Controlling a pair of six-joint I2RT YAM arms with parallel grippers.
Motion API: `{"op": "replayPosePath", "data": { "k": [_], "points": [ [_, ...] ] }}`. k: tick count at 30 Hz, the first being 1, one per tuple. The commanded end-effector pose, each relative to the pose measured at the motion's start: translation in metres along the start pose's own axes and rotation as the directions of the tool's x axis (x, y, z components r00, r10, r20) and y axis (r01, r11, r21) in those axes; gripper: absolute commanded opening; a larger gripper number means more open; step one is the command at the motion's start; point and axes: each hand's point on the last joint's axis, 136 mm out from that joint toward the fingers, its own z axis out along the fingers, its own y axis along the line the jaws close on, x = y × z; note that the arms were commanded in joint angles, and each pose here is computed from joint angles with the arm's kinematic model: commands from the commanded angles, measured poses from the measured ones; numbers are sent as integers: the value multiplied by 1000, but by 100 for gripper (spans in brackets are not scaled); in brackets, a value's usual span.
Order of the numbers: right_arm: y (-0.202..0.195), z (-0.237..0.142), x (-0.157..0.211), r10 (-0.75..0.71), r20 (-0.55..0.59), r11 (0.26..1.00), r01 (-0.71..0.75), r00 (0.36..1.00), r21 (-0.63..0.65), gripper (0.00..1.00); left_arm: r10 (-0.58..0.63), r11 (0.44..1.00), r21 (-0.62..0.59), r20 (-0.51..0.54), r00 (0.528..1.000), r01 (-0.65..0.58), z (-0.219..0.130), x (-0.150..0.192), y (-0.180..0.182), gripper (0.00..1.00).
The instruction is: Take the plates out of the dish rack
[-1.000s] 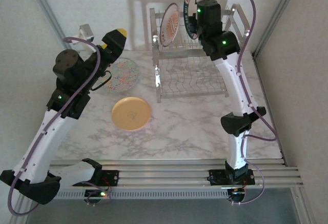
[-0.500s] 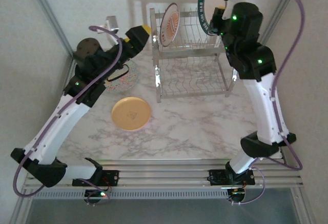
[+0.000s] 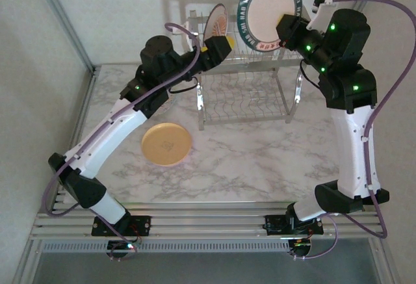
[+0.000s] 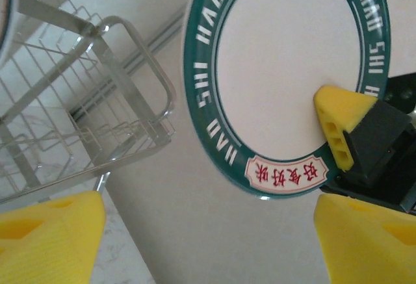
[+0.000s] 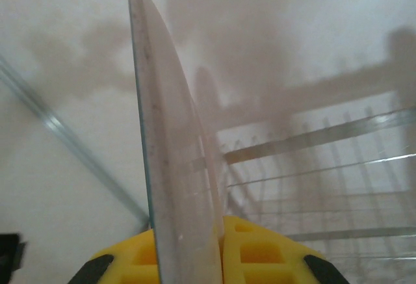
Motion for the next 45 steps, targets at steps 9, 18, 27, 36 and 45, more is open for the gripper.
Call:
{"op": "replayPosePath", "data": {
  "k": [9,18,27,36,45],
  "points": [
    [36,-2,6,215,-110,932,-238,970,-275,0,10,999,46,-13,1000,-9,8,-1,-14,59],
    [39,16,21,275,-215,886,-334,937,-322,0,-3,999,42,0,1000,3,9,-3,-12,47],
    [36,27,39,301,-302,863,-393,905,-317,0,-10,999,44,16,1000,9,7,-7,-15,8],
    [28,24,50,270,-313,892,-359,911,-276,37,-36,995,93,44,998,32,-1,-17,-30,0],
    [21,3,39,156,-203,952,-202,967,-231,77,-75,988,142,85,994,62,-30,-36,-45,0]
  ]
}}
